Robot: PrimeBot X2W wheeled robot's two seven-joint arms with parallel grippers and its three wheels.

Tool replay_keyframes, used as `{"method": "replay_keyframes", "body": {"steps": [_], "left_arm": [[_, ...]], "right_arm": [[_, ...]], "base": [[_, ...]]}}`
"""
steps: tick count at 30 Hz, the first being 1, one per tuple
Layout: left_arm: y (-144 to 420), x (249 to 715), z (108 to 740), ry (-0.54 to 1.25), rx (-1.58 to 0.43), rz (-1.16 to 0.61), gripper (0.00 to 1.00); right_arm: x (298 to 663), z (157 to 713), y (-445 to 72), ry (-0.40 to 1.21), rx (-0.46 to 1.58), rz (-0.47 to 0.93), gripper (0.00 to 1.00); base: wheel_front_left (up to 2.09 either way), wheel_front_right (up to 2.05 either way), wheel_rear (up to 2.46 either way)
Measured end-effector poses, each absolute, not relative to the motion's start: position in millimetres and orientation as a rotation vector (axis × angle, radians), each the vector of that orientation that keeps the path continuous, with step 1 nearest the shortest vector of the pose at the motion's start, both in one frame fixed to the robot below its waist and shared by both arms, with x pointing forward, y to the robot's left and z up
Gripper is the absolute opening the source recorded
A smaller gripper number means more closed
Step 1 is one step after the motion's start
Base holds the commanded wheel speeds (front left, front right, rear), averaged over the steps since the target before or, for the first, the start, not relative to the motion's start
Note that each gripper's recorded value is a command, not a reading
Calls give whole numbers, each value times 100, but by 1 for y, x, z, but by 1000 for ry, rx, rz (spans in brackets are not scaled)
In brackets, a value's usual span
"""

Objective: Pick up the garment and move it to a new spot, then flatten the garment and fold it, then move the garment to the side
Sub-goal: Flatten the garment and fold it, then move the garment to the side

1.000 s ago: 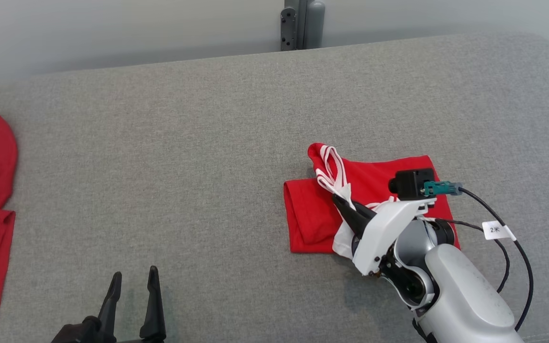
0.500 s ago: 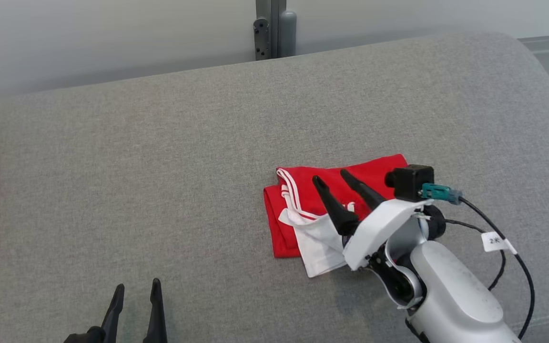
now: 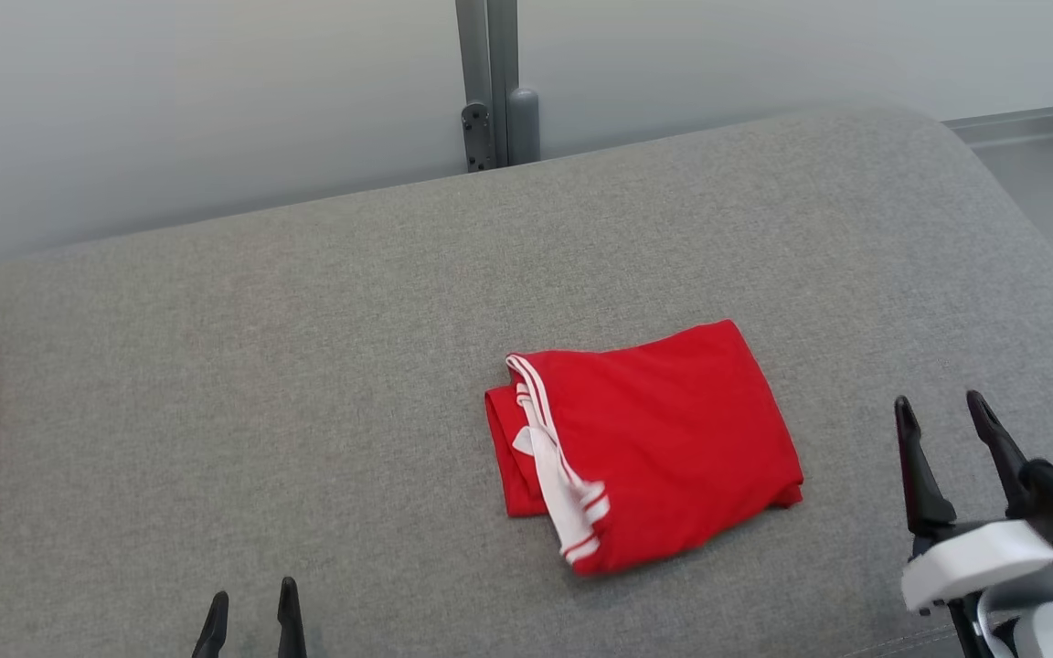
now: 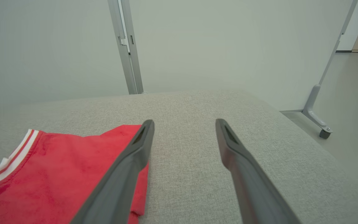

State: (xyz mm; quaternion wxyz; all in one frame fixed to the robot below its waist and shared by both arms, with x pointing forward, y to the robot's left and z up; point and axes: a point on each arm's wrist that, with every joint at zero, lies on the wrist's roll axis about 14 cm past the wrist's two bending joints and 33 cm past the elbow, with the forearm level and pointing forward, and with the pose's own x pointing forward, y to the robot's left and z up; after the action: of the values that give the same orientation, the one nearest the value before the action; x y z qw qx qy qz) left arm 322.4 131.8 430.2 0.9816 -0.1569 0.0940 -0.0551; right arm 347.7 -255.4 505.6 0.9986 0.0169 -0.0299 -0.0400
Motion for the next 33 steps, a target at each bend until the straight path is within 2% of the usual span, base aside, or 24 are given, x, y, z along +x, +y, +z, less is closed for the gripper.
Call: {"method": "replay_keyframes", "body": {"steps": [4, 11, 21, 25, 29, 33], "left_arm": [[136, 318, 432, 182, -304, -104, 100], [152, 315, 436, 159, -291, -58, 100], [168, 314, 440, 135, -274, -16, 100], [170, 315, 444, 123, -273, -10, 100], [171, 321, 448, 108, -271, -12, 100], [171, 334, 448, 106, -269, -16, 100]], "right_arm": [[323, 494, -269, -34, -2, -151, 100], [303, 486, -273, -17, 4, -204, 100], [311, 493, -258, -41, 3, -167, 100], [328, 497, -240, -60, 90, -108, 100], [359, 495, -230, 65, 159, -23, 100], [387, 475, -220, 307, 195, 47, 100]], "base": [[0, 0, 0], [0, 0, 0], [0, 0, 0], [0, 0, 0], [0, 0, 0], [0, 0, 0]]}}
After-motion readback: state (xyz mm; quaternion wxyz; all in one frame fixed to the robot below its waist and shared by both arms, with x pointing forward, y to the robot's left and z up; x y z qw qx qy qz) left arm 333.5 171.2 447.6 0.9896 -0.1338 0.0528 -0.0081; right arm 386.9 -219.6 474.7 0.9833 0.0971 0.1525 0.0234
